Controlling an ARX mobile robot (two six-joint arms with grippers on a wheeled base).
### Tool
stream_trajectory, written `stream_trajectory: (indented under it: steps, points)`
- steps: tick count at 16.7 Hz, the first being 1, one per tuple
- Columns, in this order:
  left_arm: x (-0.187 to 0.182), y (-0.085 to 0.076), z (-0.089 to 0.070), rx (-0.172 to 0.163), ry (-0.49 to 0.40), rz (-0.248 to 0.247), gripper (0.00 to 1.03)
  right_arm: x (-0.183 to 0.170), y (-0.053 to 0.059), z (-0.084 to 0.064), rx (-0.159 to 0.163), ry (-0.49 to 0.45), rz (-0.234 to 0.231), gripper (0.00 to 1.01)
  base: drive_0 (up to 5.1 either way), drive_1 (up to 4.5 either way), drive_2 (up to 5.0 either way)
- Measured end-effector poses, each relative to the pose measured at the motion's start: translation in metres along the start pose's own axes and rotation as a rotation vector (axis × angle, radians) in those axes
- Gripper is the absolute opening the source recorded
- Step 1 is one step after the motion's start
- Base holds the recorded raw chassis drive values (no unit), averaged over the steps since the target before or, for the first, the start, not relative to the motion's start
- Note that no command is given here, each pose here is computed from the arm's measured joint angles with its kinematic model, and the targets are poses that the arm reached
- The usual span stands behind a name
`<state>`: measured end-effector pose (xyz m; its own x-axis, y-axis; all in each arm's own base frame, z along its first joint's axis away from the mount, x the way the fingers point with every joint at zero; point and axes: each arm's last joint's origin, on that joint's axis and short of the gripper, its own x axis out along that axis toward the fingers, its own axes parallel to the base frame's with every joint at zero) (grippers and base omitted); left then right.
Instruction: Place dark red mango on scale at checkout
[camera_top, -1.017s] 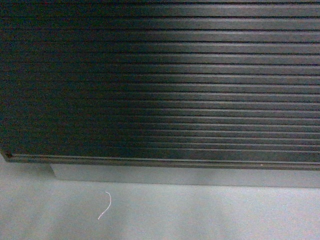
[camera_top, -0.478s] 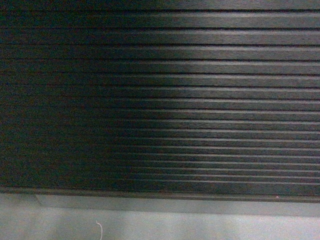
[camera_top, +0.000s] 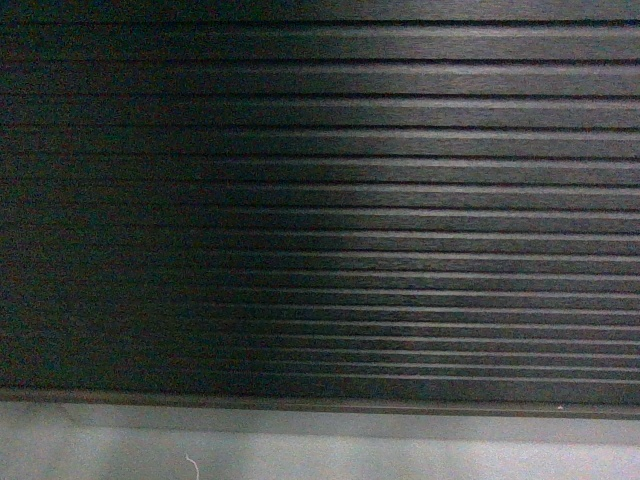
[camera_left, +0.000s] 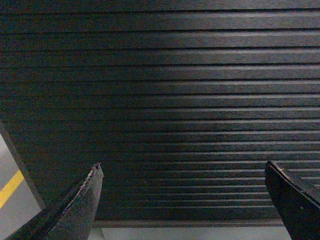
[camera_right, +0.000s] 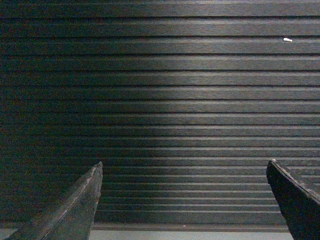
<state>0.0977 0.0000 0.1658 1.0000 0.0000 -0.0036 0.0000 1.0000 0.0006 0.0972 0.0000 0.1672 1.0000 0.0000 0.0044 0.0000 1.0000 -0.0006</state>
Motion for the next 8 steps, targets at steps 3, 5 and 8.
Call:
stream_trajectory:
  steps: [3, 5, 8]
  points:
    - [0.0000, 0.0000, 0.0000, 0.000, 0.000, 0.000, 0.98, 0.0000, 0.0000, 0.0000, 0.000, 0.000, 0.000, 0.98, 0.0, 3.38, -3.4]
    - [0.0000, 0.0000, 0.0000, 0.000, 0.000, 0.000, 0.98, 0.0000, 0.0000, 0.0000, 0.000, 0.000, 0.000, 0.98, 0.0, 3.38, -3.4]
    - [0.0000, 0.0000, 0.0000, 0.000, 0.000, 0.000, 0.98, 0.0000, 0.0000, 0.0000, 0.000, 0.000, 0.000, 0.98, 0.0, 3.38, -3.4]
